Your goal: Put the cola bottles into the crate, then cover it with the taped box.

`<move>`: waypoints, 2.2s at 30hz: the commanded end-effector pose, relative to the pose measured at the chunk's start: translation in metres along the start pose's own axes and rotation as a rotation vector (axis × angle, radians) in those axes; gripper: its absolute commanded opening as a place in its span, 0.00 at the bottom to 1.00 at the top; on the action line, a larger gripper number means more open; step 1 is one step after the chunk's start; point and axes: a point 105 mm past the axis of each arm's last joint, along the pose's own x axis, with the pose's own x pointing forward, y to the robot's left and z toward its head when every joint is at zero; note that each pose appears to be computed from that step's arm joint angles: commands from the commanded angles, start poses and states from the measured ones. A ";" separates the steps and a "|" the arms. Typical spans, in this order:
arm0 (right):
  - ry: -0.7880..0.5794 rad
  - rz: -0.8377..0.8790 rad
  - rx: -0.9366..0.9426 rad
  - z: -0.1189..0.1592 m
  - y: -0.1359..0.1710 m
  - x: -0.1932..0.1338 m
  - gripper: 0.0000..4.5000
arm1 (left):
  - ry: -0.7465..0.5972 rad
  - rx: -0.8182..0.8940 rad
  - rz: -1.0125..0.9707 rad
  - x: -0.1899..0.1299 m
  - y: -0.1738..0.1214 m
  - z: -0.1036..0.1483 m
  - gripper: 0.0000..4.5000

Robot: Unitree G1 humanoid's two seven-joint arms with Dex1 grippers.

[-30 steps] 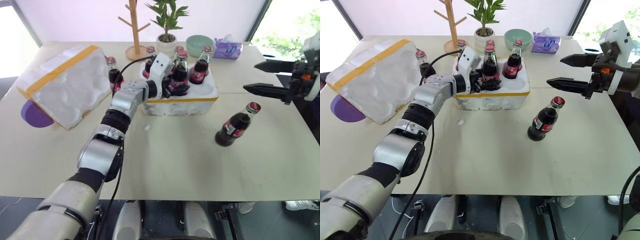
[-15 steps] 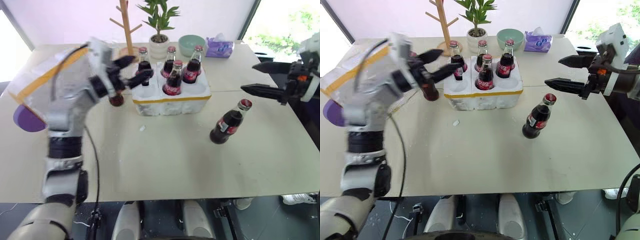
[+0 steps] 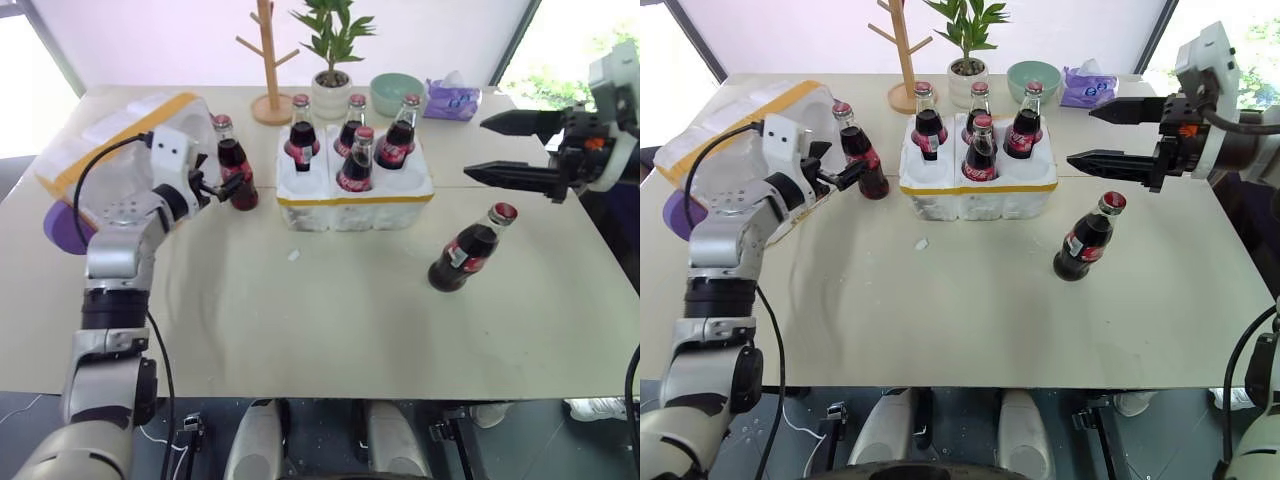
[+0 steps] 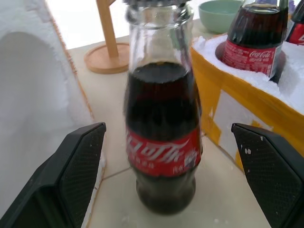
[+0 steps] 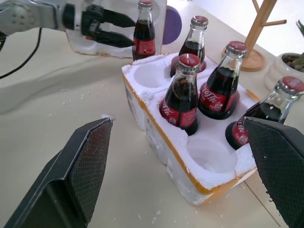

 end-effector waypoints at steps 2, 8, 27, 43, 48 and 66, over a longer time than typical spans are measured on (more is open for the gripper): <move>-0.036 0.026 -0.067 0.019 0.008 0.001 1.00 | -0.023 0.039 0.024 0.017 0.006 0.008 0.99; -0.048 0.026 -0.066 0.021 0.010 0.002 1.00 | -0.001 0.032 0.011 0.032 0.001 0.000 0.99; -0.041 -0.021 -0.067 0.017 0.005 -0.002 1.00 | -0.174 -0.103 -0.718 -0.047 -0.051 0.102 0.63; -0.063 -0.136 -0.027 0.010 -0.008 -0.007 1.00 | -0.147 0.104 -0.587 0.041 -0.085 0.087 0.63; -0.066 -0.167 -0.019 0.007 -0.011 -0.010 1.00 | -0.145 0.101 -0.582 0.032 -0.072 0.089 0.63; -0.033 -0.136 -0.017 -0.004 -0.010 -0.001 1.00 | -0.017 0.086 -0.496 0.055 -0.086 0.030 0.93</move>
